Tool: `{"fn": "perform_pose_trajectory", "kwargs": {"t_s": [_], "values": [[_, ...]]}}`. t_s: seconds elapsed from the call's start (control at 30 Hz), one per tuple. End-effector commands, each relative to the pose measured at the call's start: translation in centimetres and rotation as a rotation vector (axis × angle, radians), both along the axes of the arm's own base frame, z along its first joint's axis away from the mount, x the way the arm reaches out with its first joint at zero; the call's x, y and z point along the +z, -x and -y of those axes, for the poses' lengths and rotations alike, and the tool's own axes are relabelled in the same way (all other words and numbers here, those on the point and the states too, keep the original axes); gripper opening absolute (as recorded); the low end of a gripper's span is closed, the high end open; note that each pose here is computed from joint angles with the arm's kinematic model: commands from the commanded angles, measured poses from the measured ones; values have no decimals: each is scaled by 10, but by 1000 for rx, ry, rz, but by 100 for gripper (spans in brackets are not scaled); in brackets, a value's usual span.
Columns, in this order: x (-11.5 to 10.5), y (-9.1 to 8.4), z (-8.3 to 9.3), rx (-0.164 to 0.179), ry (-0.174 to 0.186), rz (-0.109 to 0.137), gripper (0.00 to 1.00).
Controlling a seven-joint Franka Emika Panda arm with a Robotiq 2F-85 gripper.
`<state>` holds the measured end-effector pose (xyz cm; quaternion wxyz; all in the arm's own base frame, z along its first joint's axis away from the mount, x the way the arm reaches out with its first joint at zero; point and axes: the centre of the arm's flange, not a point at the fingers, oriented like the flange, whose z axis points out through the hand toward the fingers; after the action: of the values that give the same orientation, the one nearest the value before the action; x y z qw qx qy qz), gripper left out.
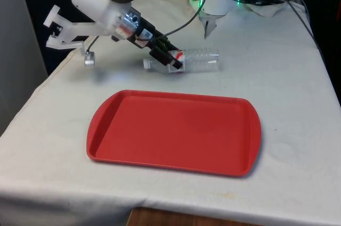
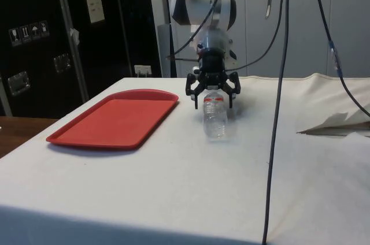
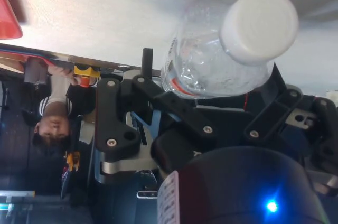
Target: Place the bottle upright on the tray.
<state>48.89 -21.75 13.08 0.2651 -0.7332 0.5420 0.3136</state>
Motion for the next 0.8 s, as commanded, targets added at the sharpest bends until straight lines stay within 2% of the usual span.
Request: {"fn": "perform_pose_trajectory", "kwargs": {"t_s": [0.0, 0.77], "values": [[0, -1, 0, 0, -7, 2, 100], [-10, 0, 6, 2, 3, -5, 100]]}}
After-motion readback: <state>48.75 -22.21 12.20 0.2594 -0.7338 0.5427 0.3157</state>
